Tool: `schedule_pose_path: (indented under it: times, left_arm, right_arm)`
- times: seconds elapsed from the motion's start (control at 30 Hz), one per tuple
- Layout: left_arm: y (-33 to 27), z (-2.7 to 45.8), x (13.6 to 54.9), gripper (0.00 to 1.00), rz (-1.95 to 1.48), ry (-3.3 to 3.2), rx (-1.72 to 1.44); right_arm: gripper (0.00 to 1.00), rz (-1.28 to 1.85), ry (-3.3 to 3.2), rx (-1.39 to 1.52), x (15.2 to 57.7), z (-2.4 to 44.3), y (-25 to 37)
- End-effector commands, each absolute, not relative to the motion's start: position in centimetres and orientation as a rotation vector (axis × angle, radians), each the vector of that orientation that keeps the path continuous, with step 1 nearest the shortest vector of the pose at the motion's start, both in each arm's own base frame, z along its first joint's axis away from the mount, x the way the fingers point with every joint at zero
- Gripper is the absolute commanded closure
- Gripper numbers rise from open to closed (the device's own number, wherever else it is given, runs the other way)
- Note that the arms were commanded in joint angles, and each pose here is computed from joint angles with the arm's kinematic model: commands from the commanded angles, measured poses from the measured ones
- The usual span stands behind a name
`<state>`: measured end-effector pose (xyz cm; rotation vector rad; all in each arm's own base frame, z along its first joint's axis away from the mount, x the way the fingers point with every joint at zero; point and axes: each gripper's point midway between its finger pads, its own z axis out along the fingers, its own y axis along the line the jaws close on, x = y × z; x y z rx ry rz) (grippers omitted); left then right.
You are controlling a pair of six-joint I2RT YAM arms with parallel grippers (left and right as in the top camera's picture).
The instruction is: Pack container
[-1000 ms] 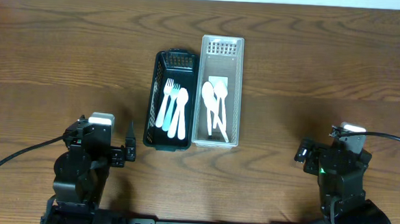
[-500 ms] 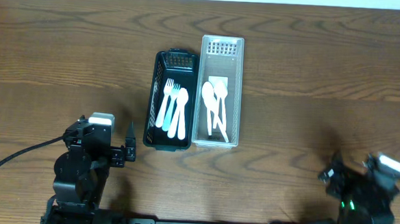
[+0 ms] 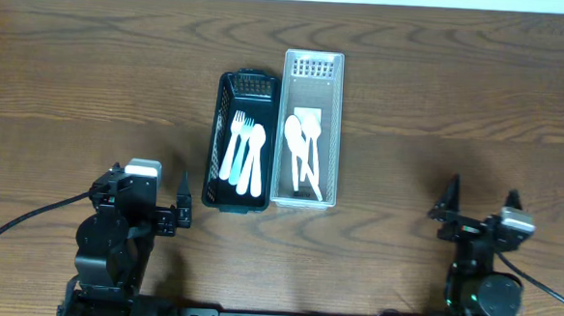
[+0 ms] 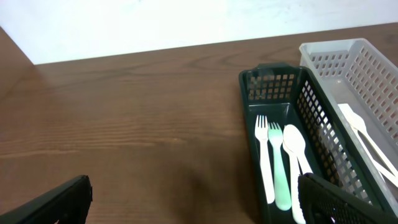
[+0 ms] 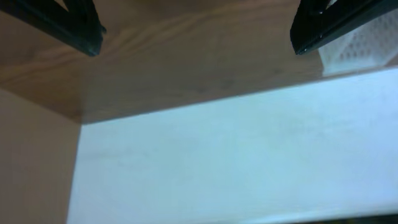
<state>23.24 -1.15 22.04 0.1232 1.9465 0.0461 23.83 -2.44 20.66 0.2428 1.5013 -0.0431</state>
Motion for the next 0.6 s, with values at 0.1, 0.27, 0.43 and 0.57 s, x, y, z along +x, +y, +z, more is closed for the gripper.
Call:
schedule_pose_path:
  times: [0.1, 0.27, 0.43, 0.57]
  left_arm:
    - [-1.1, 22.3, 23.2, 0.02, 0.066, 1.937, 0.140]
    - [-1.1, 22.3, 23.2, 0.02, 0.066, 1.937, 0.140]
    - [-1.1, 22.3, 23.2, 0.02, 0.066, 1.937, 0.140]
    - [-1.1, 22.3, 23.2, 0.02, 0.066, 1.937, 0.140]
  right_arm:
    - [0.01, -0.033, 1.628, 0.072, 24.6, 16.0, -0.3]
    - [0.01, -0.023, 1.627, 0.067, 24.6, 16.1, -0.1]
    - [0.01, -0.023, 1.627, 0.067, 24.6, 16.1, -0.1]
    - [0.01, -0.023, 1.627, 0.067, 24.6, 16.1, -0.1]
